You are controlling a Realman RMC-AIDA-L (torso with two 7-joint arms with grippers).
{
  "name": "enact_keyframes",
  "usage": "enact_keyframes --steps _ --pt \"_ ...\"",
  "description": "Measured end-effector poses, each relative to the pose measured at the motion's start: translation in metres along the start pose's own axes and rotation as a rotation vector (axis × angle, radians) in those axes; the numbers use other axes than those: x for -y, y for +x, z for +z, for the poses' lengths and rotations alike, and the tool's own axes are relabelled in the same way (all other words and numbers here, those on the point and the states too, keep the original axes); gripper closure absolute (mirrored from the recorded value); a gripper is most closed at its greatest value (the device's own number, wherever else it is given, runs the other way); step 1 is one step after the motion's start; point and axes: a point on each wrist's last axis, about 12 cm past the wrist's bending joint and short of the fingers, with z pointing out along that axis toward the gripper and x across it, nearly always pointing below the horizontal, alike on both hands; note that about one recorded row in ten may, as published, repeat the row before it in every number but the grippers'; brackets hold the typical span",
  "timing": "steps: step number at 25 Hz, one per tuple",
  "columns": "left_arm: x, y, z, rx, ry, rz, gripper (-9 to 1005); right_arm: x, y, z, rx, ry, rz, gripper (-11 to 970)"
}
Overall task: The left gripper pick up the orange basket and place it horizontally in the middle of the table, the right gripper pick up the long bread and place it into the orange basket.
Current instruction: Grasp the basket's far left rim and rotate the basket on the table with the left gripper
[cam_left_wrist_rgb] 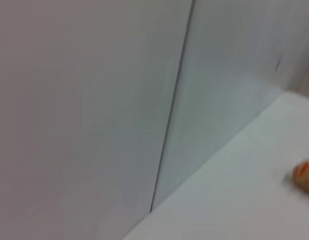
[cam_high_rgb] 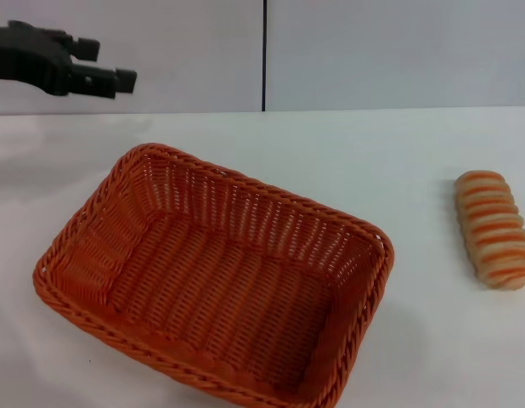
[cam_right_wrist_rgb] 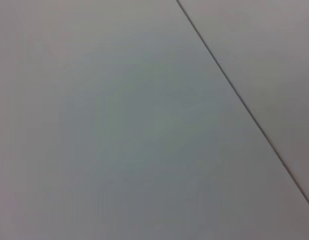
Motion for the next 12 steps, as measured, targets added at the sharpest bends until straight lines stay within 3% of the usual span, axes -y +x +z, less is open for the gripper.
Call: enact_keyframes --steps 12 --pt "0.003 0.001 0.026 -0.153 -0.03 0.054 186 0.001 0.0 -0.001 -0.004 0.005 0.02 323"
